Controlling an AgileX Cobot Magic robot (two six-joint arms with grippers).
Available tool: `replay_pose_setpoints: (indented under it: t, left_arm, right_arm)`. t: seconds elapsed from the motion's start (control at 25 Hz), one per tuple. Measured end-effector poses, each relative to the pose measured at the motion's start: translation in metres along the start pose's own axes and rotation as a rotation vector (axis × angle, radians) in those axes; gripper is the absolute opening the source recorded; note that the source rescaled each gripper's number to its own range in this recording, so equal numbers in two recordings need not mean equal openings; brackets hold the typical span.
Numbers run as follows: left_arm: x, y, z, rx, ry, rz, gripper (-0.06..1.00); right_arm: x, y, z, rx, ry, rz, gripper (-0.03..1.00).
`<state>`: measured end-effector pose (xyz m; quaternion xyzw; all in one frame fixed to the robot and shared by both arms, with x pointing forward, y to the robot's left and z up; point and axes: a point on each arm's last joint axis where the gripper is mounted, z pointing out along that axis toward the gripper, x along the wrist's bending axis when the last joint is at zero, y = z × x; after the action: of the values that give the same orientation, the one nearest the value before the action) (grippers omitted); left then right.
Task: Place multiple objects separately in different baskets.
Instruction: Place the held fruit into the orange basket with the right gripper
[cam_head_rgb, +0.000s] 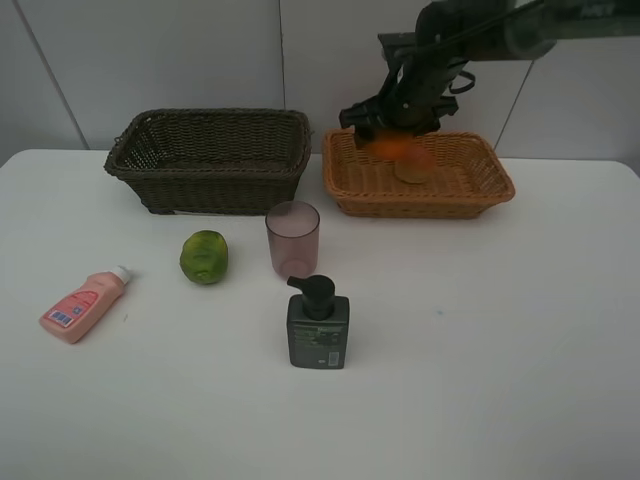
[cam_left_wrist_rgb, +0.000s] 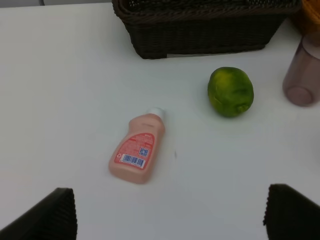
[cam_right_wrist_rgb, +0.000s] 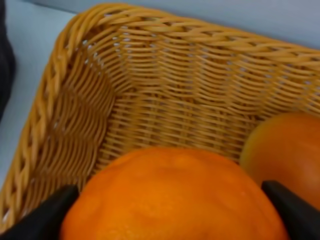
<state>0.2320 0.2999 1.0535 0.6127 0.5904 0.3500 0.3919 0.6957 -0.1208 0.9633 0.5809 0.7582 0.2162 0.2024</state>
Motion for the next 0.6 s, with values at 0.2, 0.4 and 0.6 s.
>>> replay_pose_setpoints:
  t: [0.2, 0.4, 0.6]
  left_arm:
    - [0.000, 0.000, 0.000, 0.000, 0.000, 0.000, 0.97]
    - [0.000, 0.000, 0.000, 0.000, 0.000, 0.000, 0.97]
    - [0.000, 0.000, 0.000, 0.000, 0.000, 0.000, 0.97]
  right_arm:
    - [0.002, -0.008, 0.018, 0.028, 0.000, -0.002, 0.63]
    - [0.002, -0.011, 0.023, 0.040, -0.002, 0.009, 0.63]
    - [0.002, -0.011, 0.023, 0.040, -0.002, 0.014, 0.74]
